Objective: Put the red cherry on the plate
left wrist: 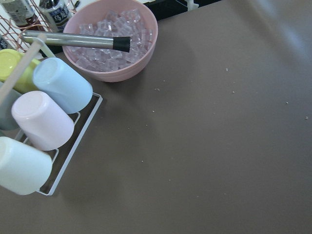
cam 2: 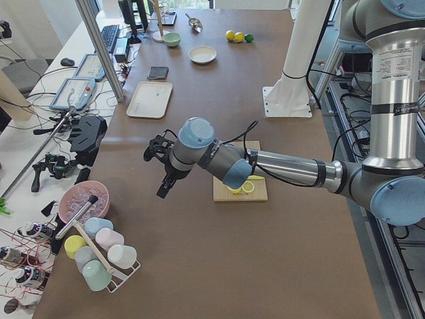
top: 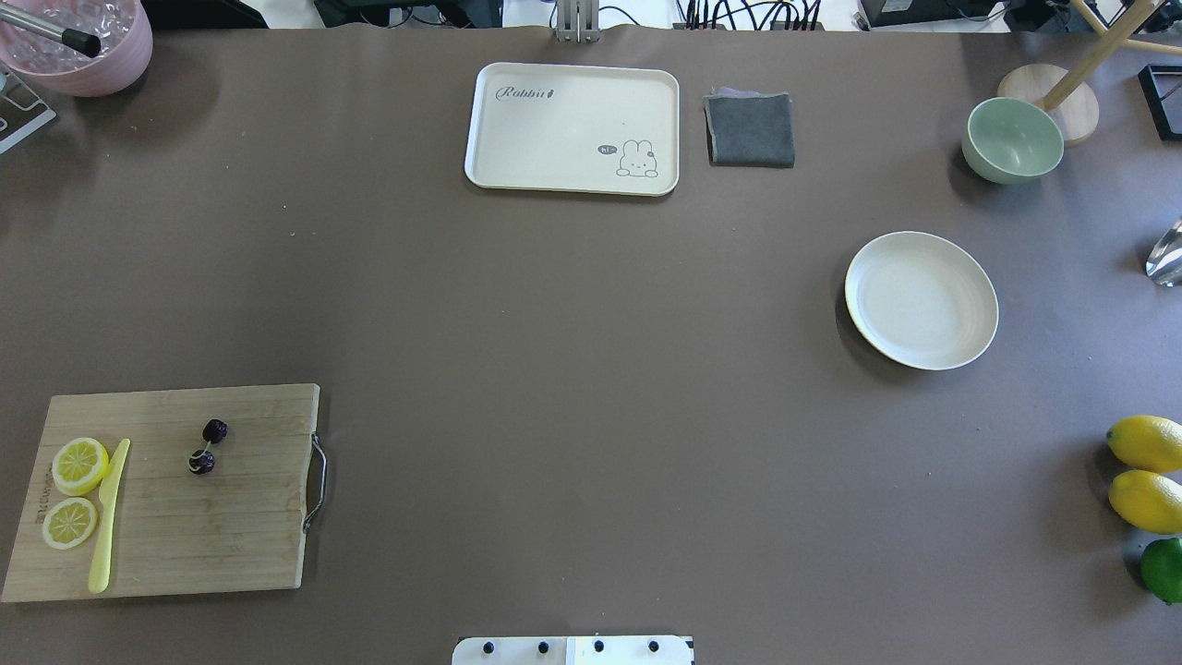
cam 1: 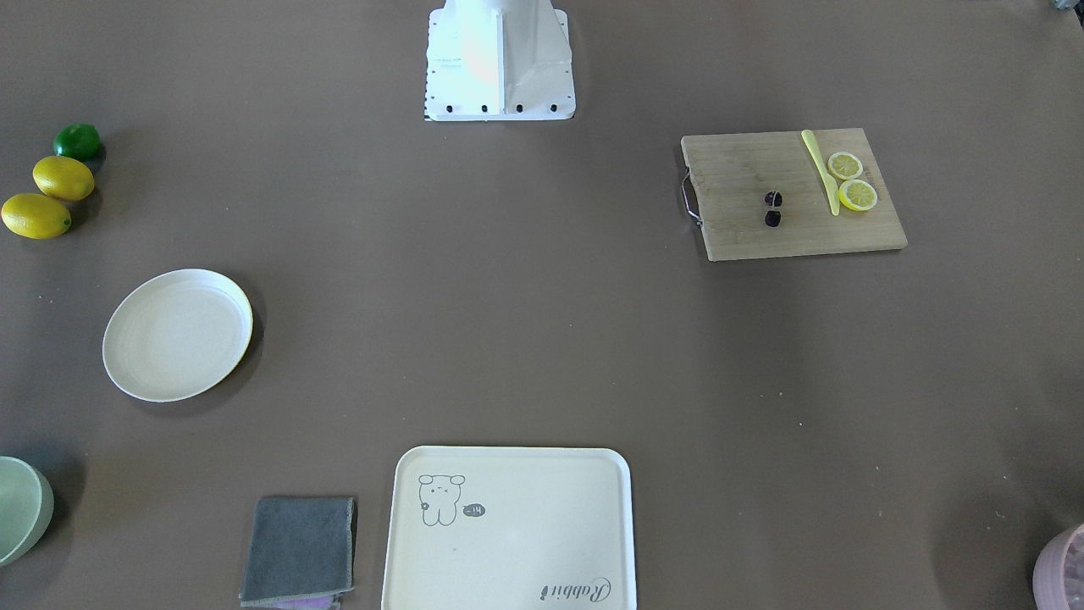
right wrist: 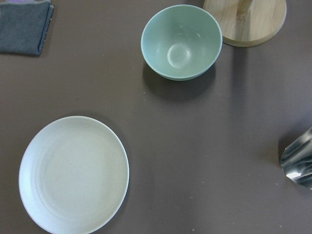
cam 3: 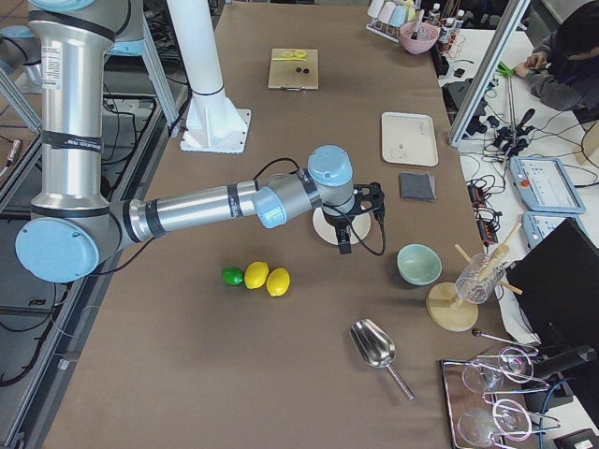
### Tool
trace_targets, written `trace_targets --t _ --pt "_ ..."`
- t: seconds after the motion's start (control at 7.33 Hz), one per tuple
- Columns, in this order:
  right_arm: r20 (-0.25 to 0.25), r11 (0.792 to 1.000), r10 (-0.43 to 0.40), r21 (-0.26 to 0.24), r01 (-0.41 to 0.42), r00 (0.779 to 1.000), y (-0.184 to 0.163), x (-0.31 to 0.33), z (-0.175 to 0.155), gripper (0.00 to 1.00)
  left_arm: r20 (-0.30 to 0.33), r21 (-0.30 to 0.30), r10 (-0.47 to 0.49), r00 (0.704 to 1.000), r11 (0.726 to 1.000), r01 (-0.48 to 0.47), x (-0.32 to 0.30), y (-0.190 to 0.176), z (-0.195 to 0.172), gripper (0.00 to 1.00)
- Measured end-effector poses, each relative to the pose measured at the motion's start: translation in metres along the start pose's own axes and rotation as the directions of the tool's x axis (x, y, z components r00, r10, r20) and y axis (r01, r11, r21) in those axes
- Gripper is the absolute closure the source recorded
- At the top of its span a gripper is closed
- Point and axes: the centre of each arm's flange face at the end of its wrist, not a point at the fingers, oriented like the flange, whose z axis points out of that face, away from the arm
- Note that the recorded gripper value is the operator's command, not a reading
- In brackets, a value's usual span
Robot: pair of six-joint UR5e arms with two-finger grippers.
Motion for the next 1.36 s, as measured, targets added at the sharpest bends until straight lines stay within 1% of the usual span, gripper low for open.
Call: trace_targets --t 0.14,0.27,0.55,0.68,0.82,0.95,1.09,1.23,1.36 --pt "-0.012 0.999 0.046 0.009 -0.046 0.999 0.005 -0.023 0.036 0.07 -0.021 -0.002 -0.014 1.0 1.0 0.014 0.006 0.0 0.004 0.01" --pt "-0.013 0.997 0.072 0.021 -0.072 0.997 0.013 -0.031 0.074 0.08 -0.033 -0.004 -0.021 0.999 1.0 0.021 0.01 -0.001 0.008 0.01" --pt "0.019 0.992 0.111 0.058 -0.112 0.994 0.027 -0.032 0.151 0.12 -0.038 -0.006 -0.025 0.999 1.0 0.025 0.012 0.0 0.01 0.01" --pt "0.031 0.989 0.123 0.073 -0.125 0.992 0.034 -0.036 0.181 0.18 -0.038 -0.006 -0.025 0.999 1.0 0.025 0.012 0.0 0.01 0.01" --pt "0.044 0.987 0.136 0.08 -0.139 0.99 0.04 -0.042 0.199 0.39 -0.038 -0.005 -0.024 0.999 1.0 0.024 0.012 0.0 0.01 0.01" --pt "0.059 0.983 0.157 0.084 -0.161 0.986 0.042 -0.048 0.204 0.8 -0.038 -0.005 -0.024 0.999 1.0 0.024 0.012 0.001 0.01 0.01" --pt "0.071 0.979 0.178 0.085 -0.184 0.981 0.044 -0.052 0.204 0.89 -0.038 -0.006 -0.024 0.999 1.0 0.024 0.012 0.001 0.01 0.01" --pt "0.074 0.976 0.192 0.086 -0.198 0.979 0.046 -0.055 0.205 0.89 -0.038 -0.006 -0.024 0.999 1.0 0.024 0.012 0.002 0.01 0.01" --pt "0.07 0.975 0.198 0.089 -0.203 0.978 0.049 -0.054 0.206 0.99 -0.038 -0.006 -0.025 0.999 1.0 0.024 0.012 0.002 0.01 0.01"
